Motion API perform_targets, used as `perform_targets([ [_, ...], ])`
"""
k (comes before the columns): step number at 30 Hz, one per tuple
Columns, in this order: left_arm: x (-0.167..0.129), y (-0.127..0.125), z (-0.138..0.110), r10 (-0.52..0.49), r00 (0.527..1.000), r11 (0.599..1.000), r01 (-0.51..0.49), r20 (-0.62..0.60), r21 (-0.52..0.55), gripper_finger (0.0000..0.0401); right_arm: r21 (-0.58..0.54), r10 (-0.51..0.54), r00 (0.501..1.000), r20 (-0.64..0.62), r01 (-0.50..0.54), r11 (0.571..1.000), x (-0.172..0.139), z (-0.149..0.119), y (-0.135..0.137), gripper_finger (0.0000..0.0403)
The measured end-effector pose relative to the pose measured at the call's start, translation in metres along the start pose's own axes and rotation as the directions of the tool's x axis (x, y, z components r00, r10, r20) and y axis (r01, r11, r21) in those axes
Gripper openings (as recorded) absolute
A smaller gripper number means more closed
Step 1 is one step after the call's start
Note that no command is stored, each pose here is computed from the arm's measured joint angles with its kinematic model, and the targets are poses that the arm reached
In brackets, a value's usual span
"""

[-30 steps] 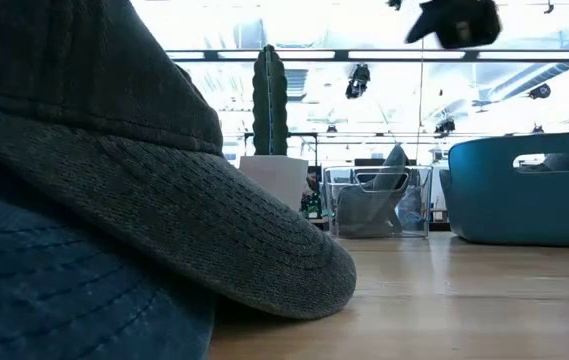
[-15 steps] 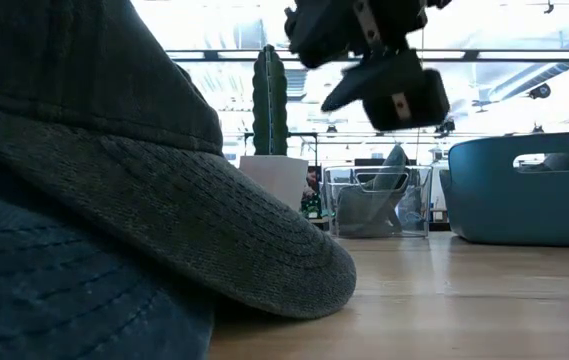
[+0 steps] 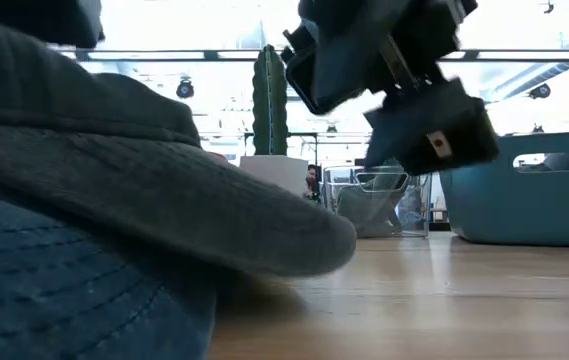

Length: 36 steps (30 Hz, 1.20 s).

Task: Pick & Place hat
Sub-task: Put the black cap into the blue bin

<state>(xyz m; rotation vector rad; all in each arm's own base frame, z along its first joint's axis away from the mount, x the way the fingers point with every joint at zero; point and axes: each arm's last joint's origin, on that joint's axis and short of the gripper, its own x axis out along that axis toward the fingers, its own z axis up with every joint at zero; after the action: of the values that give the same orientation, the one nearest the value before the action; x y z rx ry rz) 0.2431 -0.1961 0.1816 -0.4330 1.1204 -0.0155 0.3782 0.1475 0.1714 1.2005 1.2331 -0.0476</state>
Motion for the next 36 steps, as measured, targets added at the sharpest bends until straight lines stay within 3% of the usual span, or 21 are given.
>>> perform_targets([
  [4, 0.014, 0.003, -0.005, 0.017, 0.999, 1.000, -0.017, -0.043, 0.000, 0.0174, -0.001, -0.048, 0.997, 0.060, 0.048, 0.999, 0.015, -0.004, -0.006, 0.0178],
  [10, 0.028, 0.006, -0.010, 0.021, 0.997, 1.000, -0.021, -0.077, -0.002, 0.0174, -0.002, -0.054, 0.974, 0.221, 0.056, 0.998, 0.012, -0.001, -0.002, 0.0178],
  [15, 0.032, 0.007, -0.011, 0.026, 0.996, 1.000, -0.026, -0.089, 0.001, 0.0174, 0.019, -0.055, 0.971, 0.232, 0.052, 0.998, 0.012, 0.002, -0.006, 0.0178],
  [18, 0.032, 0.007, -0.011, 0.026, 0.996, 1.000, -0.026, -0.088, 0.001, 0.0174, 0.012, -0.014, 0.972, 0.236, 0.012, 1.000, 0.017, 0.002, -0.009, 0.0178],
  [25, 0.034, 0.006, -0.009, 0.011, 0.998, 1.000, -0.010, -0.057, 0.024, 0.0174, -0.102, 0.228, 0.920, 0.317, -0.206, 0.973, 0.016, 0.010, -0.003, 0.0174],
  [30, 0.033, 0.008, -0.003, 0.010, 1.000, 1.000, -0.010, -0.020, 0.019, 0.0174, -0.173, 0.310, 0.889, 0.336, -0.266, 0.948, 0.008, 0.012, 0.008, 0.0138],
  [36, 0.002, 0.007, 0.006, 0.040, 0.994, 0.999, -0.041, 0.100, 0.006, 0.0174, -0.184, 0.306, 0.892, 0.333, -0.257, 0.949, -0.004, 0.009, 0.014, 0.0046],
])
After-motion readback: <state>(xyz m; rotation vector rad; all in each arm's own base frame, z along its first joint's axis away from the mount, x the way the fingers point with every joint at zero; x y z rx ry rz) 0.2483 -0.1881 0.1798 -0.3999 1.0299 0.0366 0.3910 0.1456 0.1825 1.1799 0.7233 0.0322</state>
